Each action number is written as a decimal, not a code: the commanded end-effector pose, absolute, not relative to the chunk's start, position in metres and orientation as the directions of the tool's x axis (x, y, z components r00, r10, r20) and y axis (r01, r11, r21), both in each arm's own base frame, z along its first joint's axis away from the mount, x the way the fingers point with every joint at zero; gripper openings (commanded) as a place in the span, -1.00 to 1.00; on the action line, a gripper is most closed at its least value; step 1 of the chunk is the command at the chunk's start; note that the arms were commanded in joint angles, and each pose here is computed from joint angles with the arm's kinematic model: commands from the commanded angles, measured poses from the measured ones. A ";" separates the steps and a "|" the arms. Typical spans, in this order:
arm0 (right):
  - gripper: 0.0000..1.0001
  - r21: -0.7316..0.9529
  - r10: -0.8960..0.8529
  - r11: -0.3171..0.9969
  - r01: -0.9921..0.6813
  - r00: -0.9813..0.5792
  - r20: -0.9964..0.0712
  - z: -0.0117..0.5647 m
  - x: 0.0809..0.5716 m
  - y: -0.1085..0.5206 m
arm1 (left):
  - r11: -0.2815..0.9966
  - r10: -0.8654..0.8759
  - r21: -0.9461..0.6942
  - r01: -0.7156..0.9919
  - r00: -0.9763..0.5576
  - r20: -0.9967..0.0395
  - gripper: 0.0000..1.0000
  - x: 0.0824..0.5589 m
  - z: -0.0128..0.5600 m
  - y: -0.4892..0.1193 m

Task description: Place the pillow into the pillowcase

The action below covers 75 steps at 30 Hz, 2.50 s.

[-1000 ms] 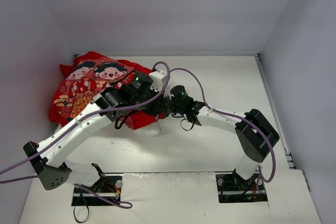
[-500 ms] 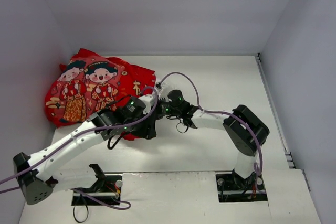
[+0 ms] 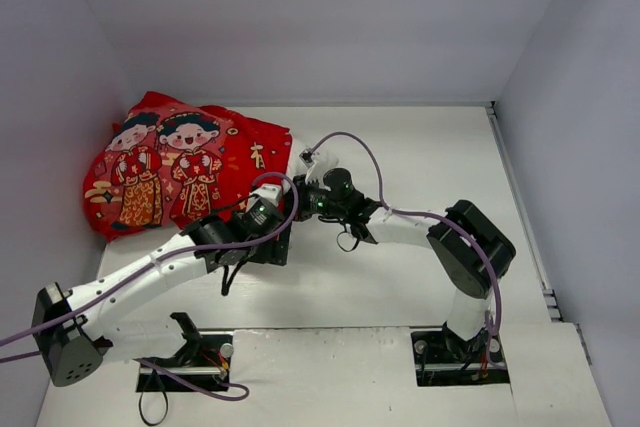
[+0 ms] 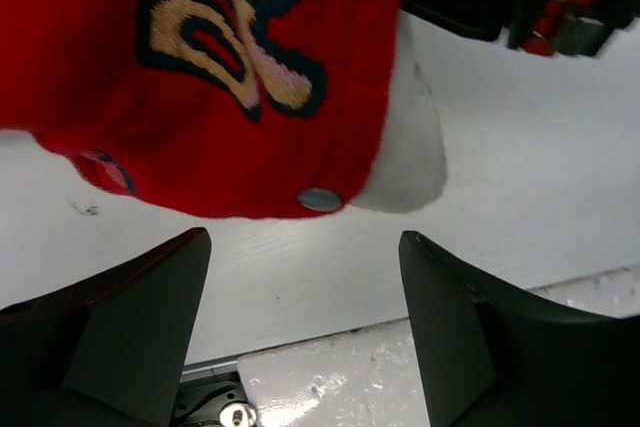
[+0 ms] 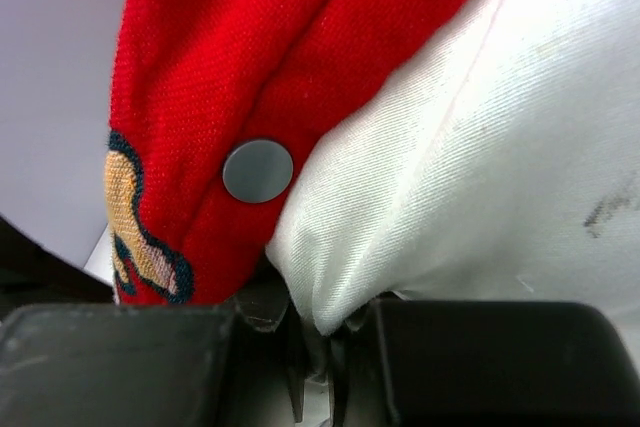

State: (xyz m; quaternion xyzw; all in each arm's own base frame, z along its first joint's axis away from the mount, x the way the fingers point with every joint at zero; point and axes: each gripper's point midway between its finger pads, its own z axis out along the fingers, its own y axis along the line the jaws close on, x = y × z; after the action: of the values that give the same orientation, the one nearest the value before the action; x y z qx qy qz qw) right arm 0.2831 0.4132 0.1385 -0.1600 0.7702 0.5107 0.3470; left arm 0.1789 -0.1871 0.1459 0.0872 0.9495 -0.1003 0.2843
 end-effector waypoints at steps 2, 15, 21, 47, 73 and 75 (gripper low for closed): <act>-1.00 0.608 0.236 0.319 -0.727 -0.560 -0.794 0.219 0.290 0.424 | 0.989 0.061 -0.067 0.135 -0.766 -0.640 0.44 0.208 0.156 -0.180; -1.00 0.600 0.233 0.301 -0.741 -0.553 -0.800 0.226 0.290 0.428 | 0.986 0.163 0.120 0.113 -0.753 -0.637 0.14 0.230 0.125 -0.167; -1.00 0.593 0.235 0.316 -0.740 -0.545 -0.805 0.227 0.293 0.426 | 0.965 0.164 -0.083 0.250 -0.817 -0.553 -1.00 0.197 0.140 -0.202; 0.16 0.461 0.016 0.549 -0.697 -0.543 -0.840 0.157 0.280 0.375 | 0.875 0.023 -0.383 0.296 -0.815 -0.579 0.48 0.151 0.234 -0.229; 0.71 0.545 0.156 0.676 -0.496 -0.626 -0.764 0.169 0.431 0.297 | 0.979 0.202 0.152 0.134 -0.670 -0.714 0.49 0.440 0.248 -0.212; 0.71 0.551 0.150 0.675 -0.491 -0.639 -0.754 0.159 0.435 0.300 | 0.974 0.219 0.196 0.111 -0.681 -0.699 0.49 0.451 0.235 -0.207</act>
State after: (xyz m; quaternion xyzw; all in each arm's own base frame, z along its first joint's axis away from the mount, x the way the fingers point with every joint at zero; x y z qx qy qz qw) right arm 0.4208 0.2860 0.1237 -0.0894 0.8466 0.3605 0.3811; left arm 0.4339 -0.2223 0.2068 0.0905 0.9325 0.0312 0.3484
